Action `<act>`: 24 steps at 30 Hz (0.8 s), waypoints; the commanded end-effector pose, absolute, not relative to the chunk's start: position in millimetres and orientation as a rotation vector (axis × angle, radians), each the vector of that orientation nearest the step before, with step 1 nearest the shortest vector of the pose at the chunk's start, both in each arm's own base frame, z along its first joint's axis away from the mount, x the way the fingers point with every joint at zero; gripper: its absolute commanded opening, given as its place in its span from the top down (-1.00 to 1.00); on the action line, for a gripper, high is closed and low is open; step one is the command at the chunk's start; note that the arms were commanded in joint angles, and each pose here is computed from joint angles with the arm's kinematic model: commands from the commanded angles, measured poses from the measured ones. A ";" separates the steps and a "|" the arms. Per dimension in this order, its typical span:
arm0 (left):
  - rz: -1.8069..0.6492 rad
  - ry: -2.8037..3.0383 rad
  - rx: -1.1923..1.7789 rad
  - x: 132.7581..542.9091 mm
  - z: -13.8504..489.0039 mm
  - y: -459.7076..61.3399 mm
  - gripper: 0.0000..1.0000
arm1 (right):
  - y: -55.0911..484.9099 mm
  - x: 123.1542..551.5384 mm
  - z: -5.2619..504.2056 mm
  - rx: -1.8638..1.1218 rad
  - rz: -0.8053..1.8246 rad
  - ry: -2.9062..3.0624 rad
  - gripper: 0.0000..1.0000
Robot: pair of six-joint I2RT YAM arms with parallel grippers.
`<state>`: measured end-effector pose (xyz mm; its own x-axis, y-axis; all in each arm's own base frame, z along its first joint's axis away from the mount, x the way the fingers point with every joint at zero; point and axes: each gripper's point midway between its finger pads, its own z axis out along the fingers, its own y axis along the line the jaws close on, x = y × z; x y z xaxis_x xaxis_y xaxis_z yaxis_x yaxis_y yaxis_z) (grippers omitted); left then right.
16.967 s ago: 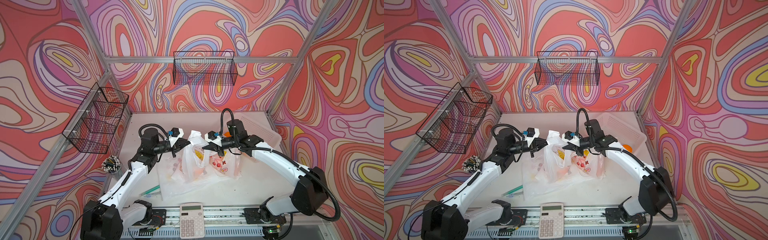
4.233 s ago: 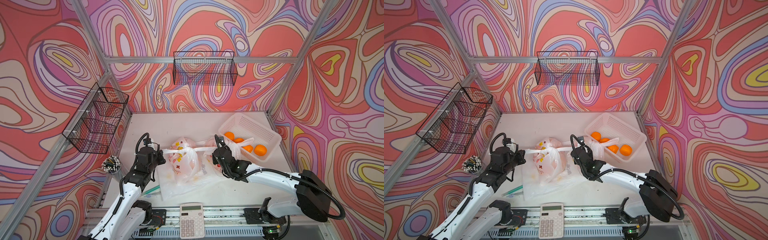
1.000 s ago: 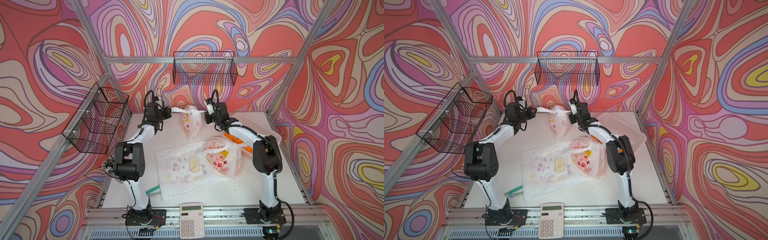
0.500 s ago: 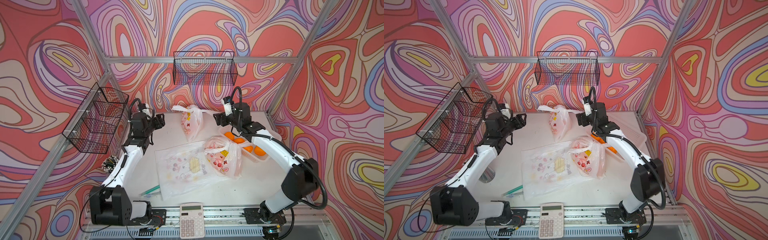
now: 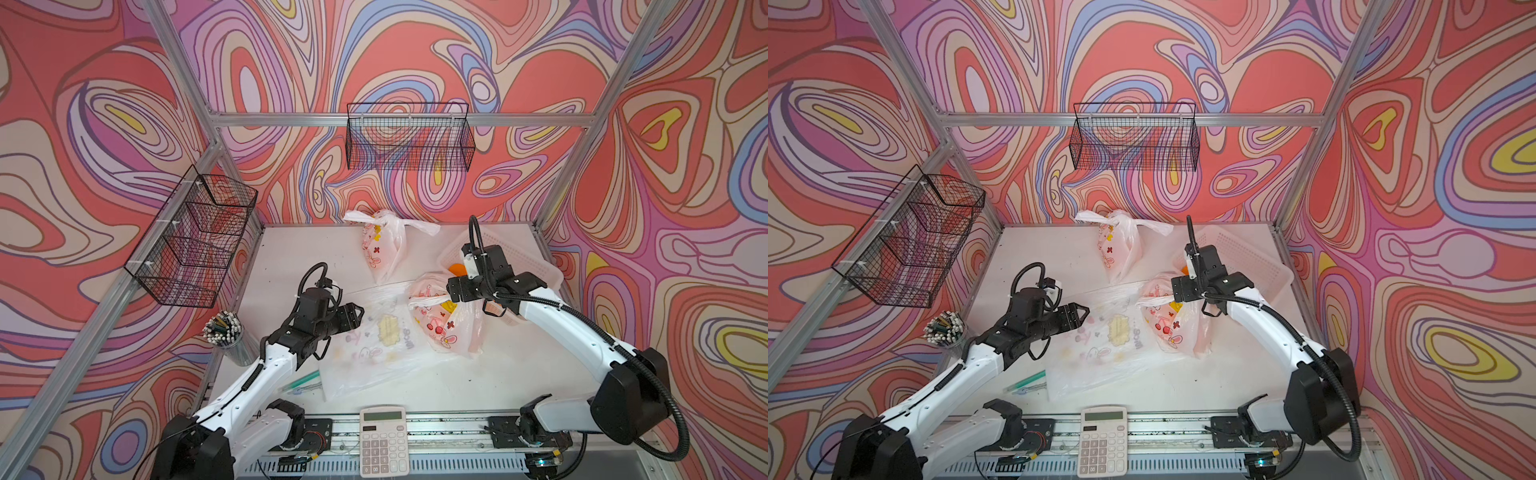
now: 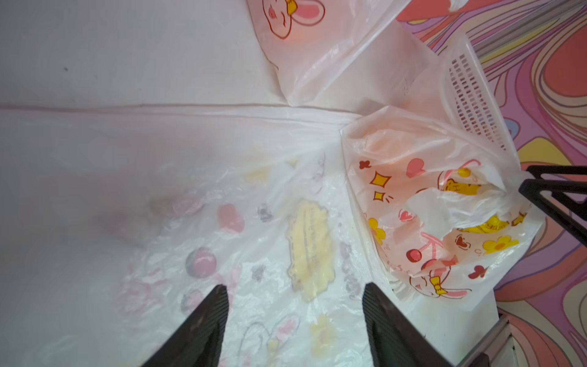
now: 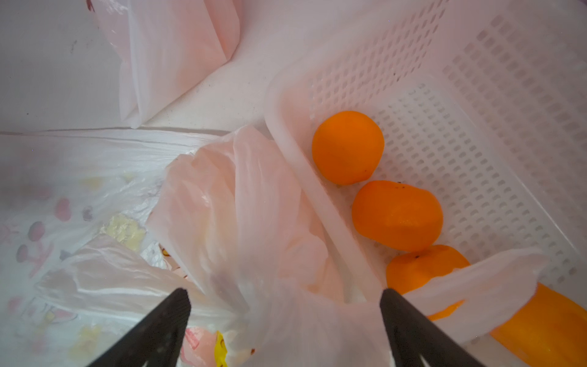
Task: Place the oranges into plastic bags & tie knots
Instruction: Place the plastic bag at the center of the board, then pick up the plastic bag.
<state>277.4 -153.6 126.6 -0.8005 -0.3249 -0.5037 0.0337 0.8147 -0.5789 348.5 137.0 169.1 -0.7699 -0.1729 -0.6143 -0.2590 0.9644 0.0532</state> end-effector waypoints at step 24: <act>-0.426 2.607 -0.671 285.5 7.3 -102.2 -0.52 | 94.2 324.7 206.9 -0.107 0.012 2.439 1.00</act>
<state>300.2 -125.4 33.5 -0.7964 -0.4796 -0.3685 -0.2832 0.8341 -0.4734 327.1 111.1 191.6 -0.7738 -0.1002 -0.6254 -0.1496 0.9884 0.0267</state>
